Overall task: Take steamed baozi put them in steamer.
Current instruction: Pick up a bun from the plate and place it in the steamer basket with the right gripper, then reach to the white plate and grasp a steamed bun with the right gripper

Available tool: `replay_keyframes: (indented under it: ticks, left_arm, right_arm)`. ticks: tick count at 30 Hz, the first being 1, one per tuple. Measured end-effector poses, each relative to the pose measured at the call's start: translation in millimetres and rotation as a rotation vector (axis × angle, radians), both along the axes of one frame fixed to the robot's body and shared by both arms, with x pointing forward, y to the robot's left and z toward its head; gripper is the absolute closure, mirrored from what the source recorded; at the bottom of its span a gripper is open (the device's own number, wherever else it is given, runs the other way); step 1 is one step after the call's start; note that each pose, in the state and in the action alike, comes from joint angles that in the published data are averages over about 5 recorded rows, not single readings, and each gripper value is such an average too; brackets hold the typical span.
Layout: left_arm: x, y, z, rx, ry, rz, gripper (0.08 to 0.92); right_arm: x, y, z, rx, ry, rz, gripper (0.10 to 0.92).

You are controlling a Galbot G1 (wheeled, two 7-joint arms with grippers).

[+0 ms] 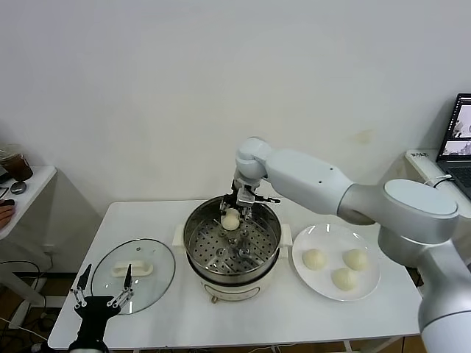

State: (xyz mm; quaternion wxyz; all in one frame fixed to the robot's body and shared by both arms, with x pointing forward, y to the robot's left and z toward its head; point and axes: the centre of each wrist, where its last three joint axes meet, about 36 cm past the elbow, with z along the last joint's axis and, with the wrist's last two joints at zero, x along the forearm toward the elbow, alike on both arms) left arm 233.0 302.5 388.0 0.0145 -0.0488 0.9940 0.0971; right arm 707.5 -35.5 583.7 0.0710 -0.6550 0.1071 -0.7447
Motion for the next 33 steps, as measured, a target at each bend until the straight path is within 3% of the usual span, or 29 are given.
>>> replay_keyframes:
  ticks: [7,10,22,33]
  left_arm:
    - [0,-1,2,-0.001,-0.004,0.000,0.177]
    - [1,-1,3,-0.006,-0.004,0.002,0.177]
    - [7,5,12,-0.009,-0.006,0.010,0.177]
    - [10,6,10,-0.003,-0.001,0.000,0.177]
  right_arm:
    - [1,-7,11,0.023,0.002,-0.026,0.244]
    - [-3,-12,25,0.043,0.002,-0.084,0.207]
    - [-43,-79,97,0.162,0.045,-0.593,0.200]
    - [-86,-195,78,0.121,0.135,-1.060,0.200]
